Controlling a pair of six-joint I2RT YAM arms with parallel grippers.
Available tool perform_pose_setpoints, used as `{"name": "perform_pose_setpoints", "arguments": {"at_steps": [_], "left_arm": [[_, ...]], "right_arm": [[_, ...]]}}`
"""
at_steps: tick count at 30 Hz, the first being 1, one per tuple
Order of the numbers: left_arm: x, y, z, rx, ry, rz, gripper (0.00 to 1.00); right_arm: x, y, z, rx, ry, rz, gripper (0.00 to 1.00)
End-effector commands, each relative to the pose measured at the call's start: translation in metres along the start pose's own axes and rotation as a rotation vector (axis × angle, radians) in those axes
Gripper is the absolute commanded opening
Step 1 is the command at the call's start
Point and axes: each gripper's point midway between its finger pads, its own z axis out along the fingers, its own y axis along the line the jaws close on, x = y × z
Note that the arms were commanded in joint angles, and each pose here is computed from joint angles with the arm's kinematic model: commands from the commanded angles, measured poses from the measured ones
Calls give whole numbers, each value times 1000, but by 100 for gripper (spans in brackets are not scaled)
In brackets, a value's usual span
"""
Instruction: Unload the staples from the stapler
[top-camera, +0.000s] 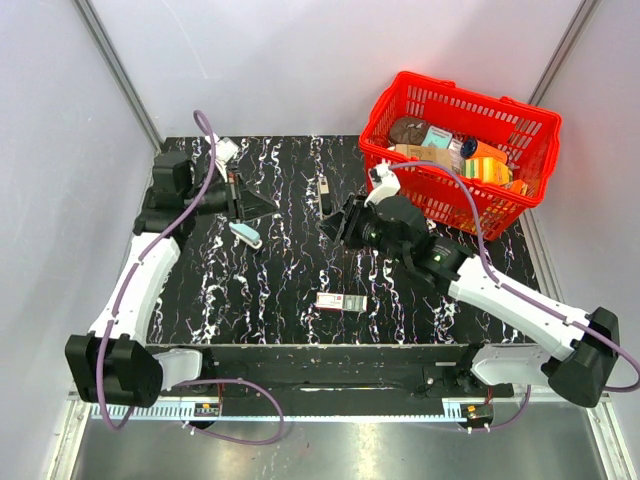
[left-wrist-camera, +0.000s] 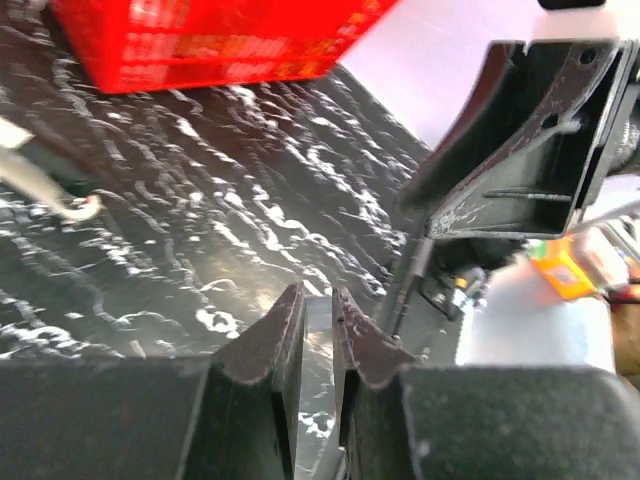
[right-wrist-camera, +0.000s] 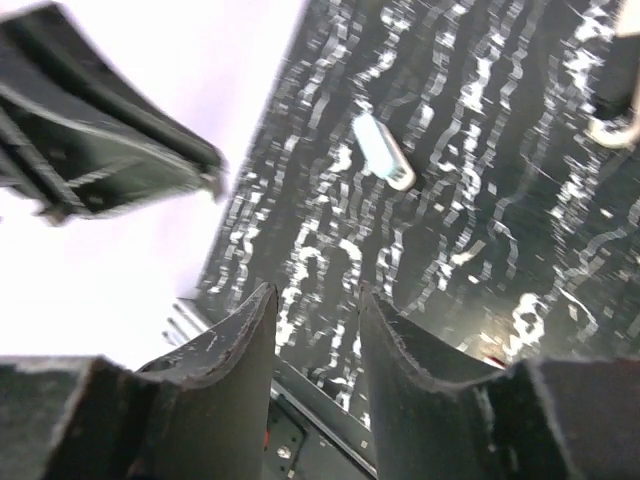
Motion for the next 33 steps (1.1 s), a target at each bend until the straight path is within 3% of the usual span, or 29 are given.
{"name": "perform_pose_setpoints", "arguments": {"at_steps": [1,2,6,16,33], "left_arm": [[-28,-60,6,316,-74,-109,0],[-24,-63,7,348,-68,-222,0],[-30,-79,2,455,-124,-260,0],[-26,-81,4,455,-138,-298,0],[-22,-77,5,442,-133,-307,0]], "right_arm": [[-30,64,-21,-311,-86,85,46],[-33,71,-24,-351,-95,93,48],[-34,88,-27,-437,-88,112,48],[-31,110,-15,-544,-59,141,45],[-29,114,-4,-579,-59,156,36]]}}
